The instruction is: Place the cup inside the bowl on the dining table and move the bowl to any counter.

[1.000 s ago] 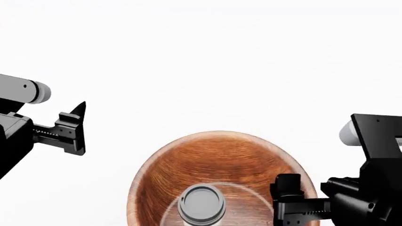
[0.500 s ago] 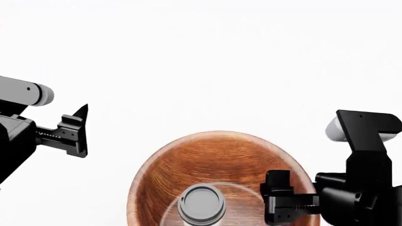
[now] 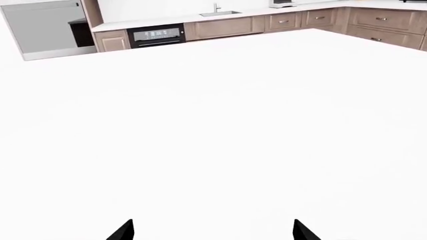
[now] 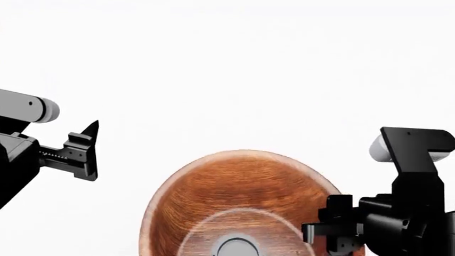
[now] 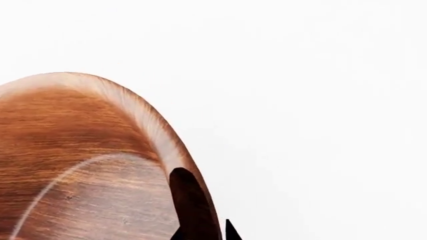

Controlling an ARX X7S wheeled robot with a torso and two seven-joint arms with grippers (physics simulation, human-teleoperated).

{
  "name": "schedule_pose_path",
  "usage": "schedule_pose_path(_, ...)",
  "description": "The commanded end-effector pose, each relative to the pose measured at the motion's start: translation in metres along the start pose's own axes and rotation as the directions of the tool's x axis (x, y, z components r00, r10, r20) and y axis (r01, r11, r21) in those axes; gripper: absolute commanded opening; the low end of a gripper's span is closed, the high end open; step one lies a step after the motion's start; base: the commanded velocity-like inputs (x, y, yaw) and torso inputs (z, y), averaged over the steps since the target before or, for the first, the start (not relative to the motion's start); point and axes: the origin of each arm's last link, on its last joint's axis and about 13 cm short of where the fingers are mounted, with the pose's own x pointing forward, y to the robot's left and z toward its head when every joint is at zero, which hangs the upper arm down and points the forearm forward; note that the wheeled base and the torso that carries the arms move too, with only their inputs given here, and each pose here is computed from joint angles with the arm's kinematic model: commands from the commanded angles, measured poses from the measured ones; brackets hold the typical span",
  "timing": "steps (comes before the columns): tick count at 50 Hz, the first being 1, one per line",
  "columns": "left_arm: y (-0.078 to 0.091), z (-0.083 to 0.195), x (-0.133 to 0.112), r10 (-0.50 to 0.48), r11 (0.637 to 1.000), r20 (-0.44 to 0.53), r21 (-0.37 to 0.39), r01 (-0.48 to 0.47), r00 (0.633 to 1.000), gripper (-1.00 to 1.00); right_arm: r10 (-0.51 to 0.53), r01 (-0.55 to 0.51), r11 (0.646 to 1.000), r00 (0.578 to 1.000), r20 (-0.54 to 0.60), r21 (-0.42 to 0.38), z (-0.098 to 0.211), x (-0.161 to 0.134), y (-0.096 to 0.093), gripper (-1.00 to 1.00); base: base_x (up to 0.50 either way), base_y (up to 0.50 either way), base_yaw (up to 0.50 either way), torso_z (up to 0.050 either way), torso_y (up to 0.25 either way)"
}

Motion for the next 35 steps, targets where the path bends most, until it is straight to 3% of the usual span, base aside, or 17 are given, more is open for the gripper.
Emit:
schedule_pose_path(1, 0.001, -0.001, 0.000, -0.003, 1.000, -0.001, 0.000, 0.003, 1.000, 1.00, 0.008, -0.008, 1.000, 0.999, 0.039, 0.016, 0.003, 0.000, 0.000, -1.00, 0.00, 0.00, 0.00, 0.000, 0.000)
schedule_pose_path(21, -0.009, -0.001, 0.005, -0.006, 1.000, -0.004, -0.002, 0.006, 1.000, 1.00, -0.001, -0.002, 1.000, 0.993, 0.121, 0.022, 0.024, -0.016, 0.003, -1.00, 0.00, 0.00, 0.00, 0.000, 0.000)
schedule_pose_path(23, -0.001, 0.000, 0.001, -0.005, 1.000, -0.001, -0.004, 0.005, 1.000, 1.00, 0.002, -0.004, 1.000, 0.992, 0.127, 0.020, 0.026, -0.018, 0.004, -1.00, 0.00, 0.00, 0.00, 0.000, 0.000)
schedule_pose_path(35, -0.001, -0.002, 0.002, -0.003, 1.000, -0.001, -0.008, 0.003, 1.000, 1.00, 0.000, -0.005, 1.000, 0.988, 0.155, 0.029, 0.039, -0.023, 0.001, -1.00, 0.00, 0.00, 0.00, 0.000, 0.001)
